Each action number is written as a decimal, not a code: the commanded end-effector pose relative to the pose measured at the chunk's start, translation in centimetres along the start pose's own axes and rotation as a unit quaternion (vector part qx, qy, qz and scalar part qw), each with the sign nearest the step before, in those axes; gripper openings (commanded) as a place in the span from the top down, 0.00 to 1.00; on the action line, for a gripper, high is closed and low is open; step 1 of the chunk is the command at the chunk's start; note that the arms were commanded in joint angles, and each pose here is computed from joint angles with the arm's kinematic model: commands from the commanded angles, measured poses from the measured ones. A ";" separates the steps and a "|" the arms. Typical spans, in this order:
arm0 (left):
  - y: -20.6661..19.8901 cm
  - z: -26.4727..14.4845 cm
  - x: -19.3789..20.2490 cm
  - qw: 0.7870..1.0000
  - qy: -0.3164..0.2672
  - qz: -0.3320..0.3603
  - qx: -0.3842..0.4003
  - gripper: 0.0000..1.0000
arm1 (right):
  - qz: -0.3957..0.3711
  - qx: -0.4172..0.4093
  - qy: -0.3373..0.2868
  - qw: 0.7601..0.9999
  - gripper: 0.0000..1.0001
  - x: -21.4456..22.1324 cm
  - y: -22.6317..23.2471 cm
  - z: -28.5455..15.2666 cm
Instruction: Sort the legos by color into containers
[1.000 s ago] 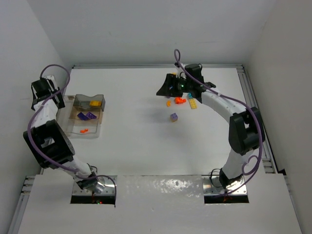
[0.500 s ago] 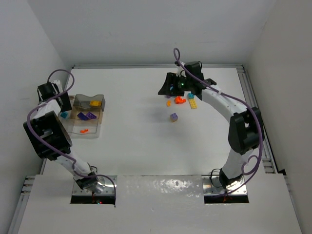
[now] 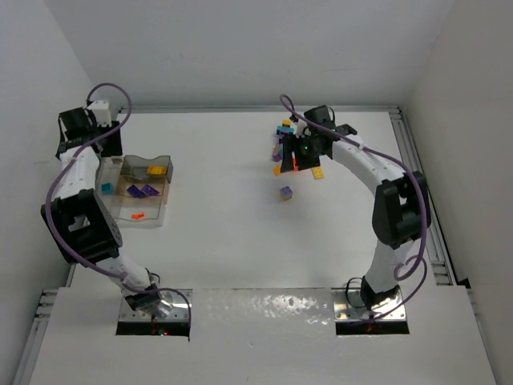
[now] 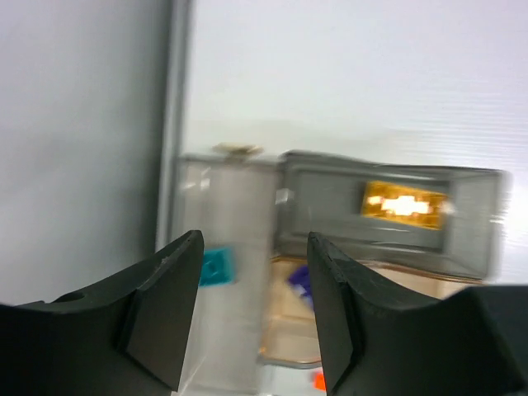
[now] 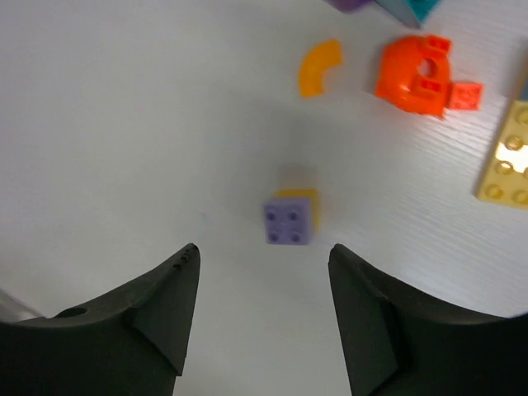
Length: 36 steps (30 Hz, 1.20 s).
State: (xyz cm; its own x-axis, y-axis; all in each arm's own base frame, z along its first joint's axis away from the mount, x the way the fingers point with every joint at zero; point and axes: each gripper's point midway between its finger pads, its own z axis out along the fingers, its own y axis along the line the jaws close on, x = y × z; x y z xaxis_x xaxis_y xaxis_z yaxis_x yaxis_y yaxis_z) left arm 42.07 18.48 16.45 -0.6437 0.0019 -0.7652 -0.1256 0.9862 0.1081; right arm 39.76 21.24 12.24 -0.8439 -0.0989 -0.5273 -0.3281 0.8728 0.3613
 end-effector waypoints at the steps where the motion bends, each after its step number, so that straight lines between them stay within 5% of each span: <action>1: -5.4 -2.0 -2.9 0.995 -0.021 0.057 0.083 0.49 | -0.090 0.063 0.085 0.990 0.36 3.8 -2.6 0.4; 5: -8.1 -1.8 -2.9 0.992 -0.013 0.058 0.108 0.49 | -0.196 0.072 0.143 0.967 0.28 6.9 -0.2 1.9; 12: -8.9 -2.3 -2.7 0.991 -0.009 0.043 0.123 0.49 | -0.152 0.172 0.130 0.964 0.29 6.2 -2.6 3.9; 20: -9.1 -2.7 -2.6 0.991 -0.006 0.042 0.130 0.49 | -0.149 0.177 0.136 0.963 0.29 6.7 -3.2 5.0; 25: -9.3 -2.8 -2.9 0.990 -0.011 0.041 0.135 0.49 | -0.151 0.148 0.121 0.970 0.42 6.0 -2.4 6.5; 36: -9.5 -3.2 -3.0 0.989 -0.012 0.044 0.139 0.49 | -0.128 0.132 0.110 0.977 0.55 5.2 -2.2 7.5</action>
State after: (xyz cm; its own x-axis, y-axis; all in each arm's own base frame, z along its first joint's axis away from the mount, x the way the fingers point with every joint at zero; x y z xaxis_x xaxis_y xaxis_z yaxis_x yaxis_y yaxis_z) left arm 42.48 8.69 16.45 -0.6871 0.0778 -0.7224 0.1341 0.9908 -0.0209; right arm 37.64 21.49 1.51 -0.8404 -0.4352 -0.3231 -0.4574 0.8892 -0.0080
